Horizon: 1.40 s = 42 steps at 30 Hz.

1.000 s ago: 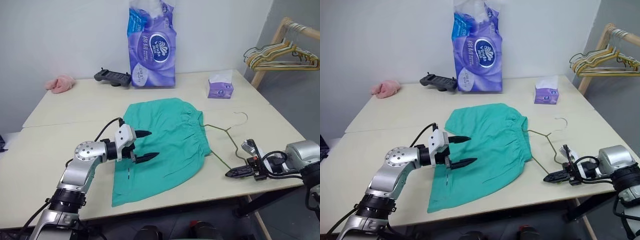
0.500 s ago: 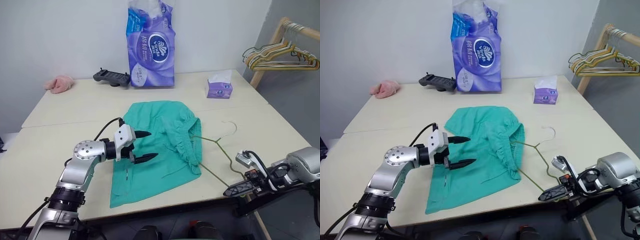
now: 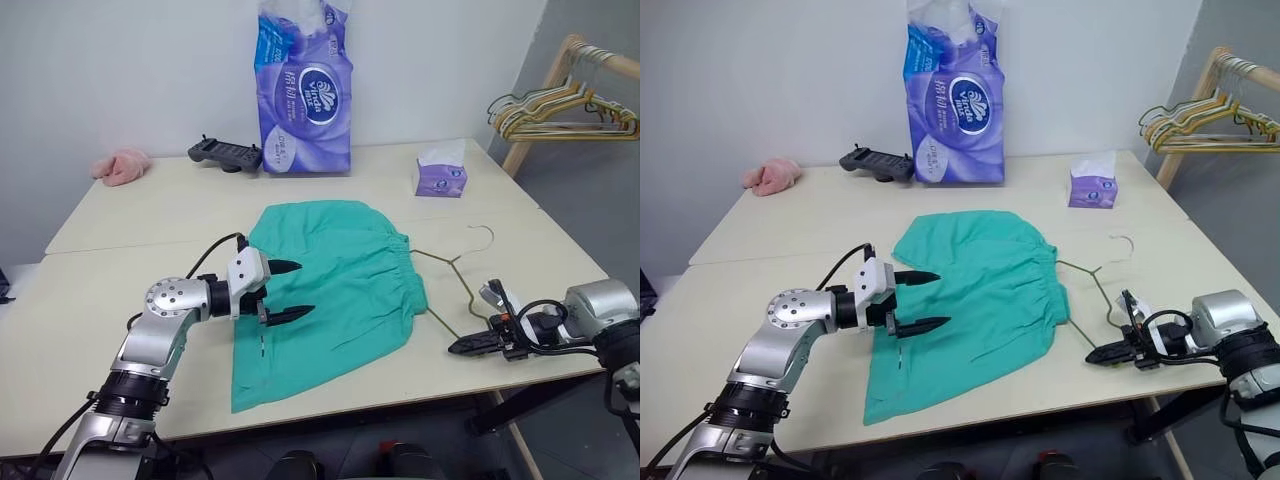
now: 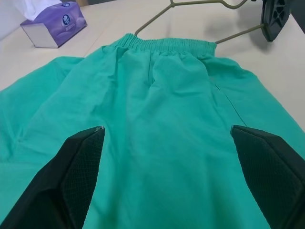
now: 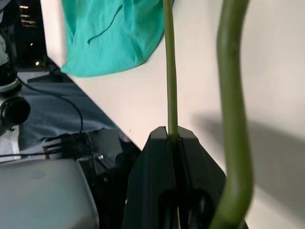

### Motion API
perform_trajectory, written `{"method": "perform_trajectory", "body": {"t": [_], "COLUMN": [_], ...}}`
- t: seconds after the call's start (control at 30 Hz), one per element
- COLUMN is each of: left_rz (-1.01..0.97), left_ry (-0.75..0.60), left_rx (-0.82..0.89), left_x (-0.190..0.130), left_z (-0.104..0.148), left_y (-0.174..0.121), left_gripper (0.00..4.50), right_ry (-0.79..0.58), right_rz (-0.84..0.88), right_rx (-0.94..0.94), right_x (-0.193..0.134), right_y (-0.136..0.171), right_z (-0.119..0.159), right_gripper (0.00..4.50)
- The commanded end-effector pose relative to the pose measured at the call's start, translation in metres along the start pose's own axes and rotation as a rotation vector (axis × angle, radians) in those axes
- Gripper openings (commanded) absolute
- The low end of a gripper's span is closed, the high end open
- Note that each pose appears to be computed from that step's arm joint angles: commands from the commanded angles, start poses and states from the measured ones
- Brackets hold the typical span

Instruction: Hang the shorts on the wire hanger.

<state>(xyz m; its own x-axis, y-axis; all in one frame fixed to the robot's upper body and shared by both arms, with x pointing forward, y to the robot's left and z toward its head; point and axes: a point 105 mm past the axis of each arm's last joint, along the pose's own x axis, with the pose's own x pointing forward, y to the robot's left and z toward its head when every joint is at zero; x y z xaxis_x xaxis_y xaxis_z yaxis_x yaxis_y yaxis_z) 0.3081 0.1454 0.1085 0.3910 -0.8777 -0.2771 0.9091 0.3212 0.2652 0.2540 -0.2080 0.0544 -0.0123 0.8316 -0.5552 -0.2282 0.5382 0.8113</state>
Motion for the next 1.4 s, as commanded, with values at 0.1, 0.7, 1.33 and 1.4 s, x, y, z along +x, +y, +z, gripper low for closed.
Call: {"method": "perform_trajectory", "body": {"t": [0.1, 0.7, 1.33, 1.4], "left_rz": [0.008, -0.148, -0.103, -0.108], "left_ry": [-0.008, 0.245, 0.069, 0.061], "left_rx": [0.049, 0.020, 0.085, 0.088], "left_x": [-0.004, -0.025, 0.002, 0.003], "left_z": [0.009, -0.050, -0.007, -0.004], "left_y": [0.004, -0.021, 0.008, 0.008], "left_gripper": [4.49, 4.49, 4.49, 4.49], "right_ry": [0.096, 0.032, 0.007, 0.031], "right_rz": [0.059, 0.026, 0.032, 0.042], "right_rx": [-0.081, -0.118, -0.084, -0.060], "right_x": [-0.004, -0.004, -0.004, 0.000], "right_y": [0.020, 0.021, 0.024, 0.024], "right_z": [-0.015, -0.007, -0.008, -0.013], "right_gripper": [0.00, 0.00, 0.00, 0.00]}}
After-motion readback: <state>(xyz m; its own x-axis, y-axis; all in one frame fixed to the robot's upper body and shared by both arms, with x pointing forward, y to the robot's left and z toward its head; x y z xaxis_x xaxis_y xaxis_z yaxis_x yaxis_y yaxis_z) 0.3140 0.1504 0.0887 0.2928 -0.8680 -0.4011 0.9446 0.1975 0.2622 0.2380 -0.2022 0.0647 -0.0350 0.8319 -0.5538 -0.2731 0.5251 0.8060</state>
